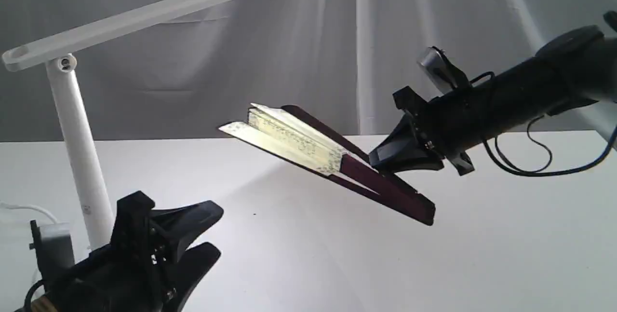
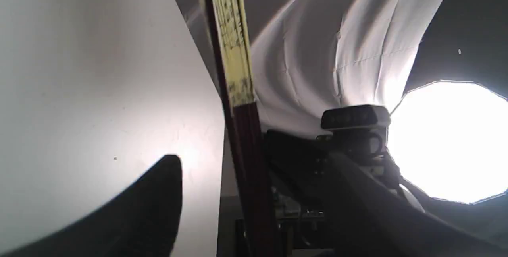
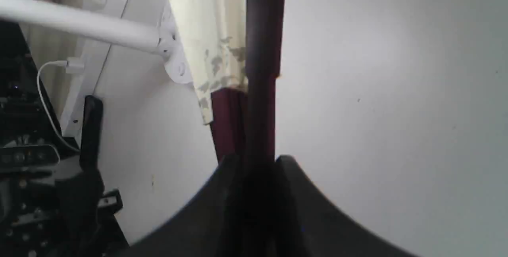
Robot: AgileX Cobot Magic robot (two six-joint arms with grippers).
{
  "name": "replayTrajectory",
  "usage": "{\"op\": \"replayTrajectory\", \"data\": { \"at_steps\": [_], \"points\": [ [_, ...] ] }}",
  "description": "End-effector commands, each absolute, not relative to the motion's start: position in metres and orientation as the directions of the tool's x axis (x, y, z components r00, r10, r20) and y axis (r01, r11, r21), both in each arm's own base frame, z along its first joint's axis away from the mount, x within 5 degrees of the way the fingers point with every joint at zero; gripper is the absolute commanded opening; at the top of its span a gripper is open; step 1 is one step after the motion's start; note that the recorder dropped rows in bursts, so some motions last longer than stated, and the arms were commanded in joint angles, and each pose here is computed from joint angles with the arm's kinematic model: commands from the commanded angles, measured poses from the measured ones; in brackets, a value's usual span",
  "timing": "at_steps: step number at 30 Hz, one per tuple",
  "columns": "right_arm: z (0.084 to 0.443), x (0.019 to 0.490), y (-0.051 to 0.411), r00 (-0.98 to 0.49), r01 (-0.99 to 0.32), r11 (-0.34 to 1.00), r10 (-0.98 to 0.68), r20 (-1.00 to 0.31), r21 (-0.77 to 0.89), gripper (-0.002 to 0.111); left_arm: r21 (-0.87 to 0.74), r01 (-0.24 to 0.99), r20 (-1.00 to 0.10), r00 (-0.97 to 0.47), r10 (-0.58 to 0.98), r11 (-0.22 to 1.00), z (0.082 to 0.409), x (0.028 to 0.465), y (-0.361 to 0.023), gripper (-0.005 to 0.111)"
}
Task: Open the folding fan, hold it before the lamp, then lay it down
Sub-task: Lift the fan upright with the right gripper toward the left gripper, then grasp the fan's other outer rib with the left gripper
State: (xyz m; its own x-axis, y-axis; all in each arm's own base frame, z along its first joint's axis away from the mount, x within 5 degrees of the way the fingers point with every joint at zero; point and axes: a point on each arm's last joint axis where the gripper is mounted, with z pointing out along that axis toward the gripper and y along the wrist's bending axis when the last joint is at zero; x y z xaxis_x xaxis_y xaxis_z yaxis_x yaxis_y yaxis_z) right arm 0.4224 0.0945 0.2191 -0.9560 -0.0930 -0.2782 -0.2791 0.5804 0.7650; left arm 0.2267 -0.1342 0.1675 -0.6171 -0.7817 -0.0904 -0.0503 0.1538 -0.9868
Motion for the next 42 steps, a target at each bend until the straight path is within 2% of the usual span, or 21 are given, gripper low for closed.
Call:
{"op": "replayTrajectory", "data": {
  "at_steps": [1, 5, 11, 17, 20, 28, 31, 42],
  "points": [
    [0.22, 0.407, 0.095, -0.958, -0.275, 0.541, -0.083, -0.275, 0.795, 0.0, -0.987, -0.046, -0.093, -0.611, -0.787, 0.152, 0.172, 0.232, -0.137, 0.053],
    [0.214, 0.392, 0.098, -0.961, -0.267, 0.487, -0.064, -0.271, 0.832, 0.0, -0.982, -0.065, -0.101, -0.608, -0.787, 0.176, 0.174, 0.239, -0.14, 0.053],
    [0.212, 0.378, 0.097, -0.948, -0.312, 0.483, -0.102, -0.301, 0.818, 0.0, -0.967, -0.121, -0.105, -0.609, -0.786, 0.223, 0.171, 0.244, -0.142, 0.053],
    [0.223, 0.373, 0.098, -0.94, -0.333, 0.479, -0.1, -0.326, 0.812, 0.0, -0.972, -0.105, -0.103, -0.612, -0.784, 0.21, 0.173, 0.259, -0.15, 0.053],
    [0.231, 0.369, 0.097, -0.931, -0.355, 0.489, -0.114, -0.346, 0.796, 0.0, -0.979, -0.122, -0.054, -0.615, -0.787, 0.163, 0.167, 0.267, -0.156, 0.053],
    [0.229, 0.366, 0.097, -0.939, -0.337, 0.492, -0.111, -0.326, 0.803, 0.0, -0.988, -0.11, -0.014, -0.615, -0.788, 0.104, 0.155, 0.283, -0.165, 0.053],
    [0.226, 0.365, 0.097, -0.942, -0.33, 0.491, -0.11, -0.318, 0.806, 0.0, -0.997, -0.054, -0.009, -0.622, -0.783, 0.054, 0.156, 0.284, -0.167, 0.053],
    [0.225, 0.357, 0.121, -0.923, -0.384, 0.471, -0.194, -0.331, 0.794, 0.0, -0.991, -0.111, 0.007, -0.62, -0.785, 0.079, 0.14, 0.285, -0.167, 0.053]
  ]
}}
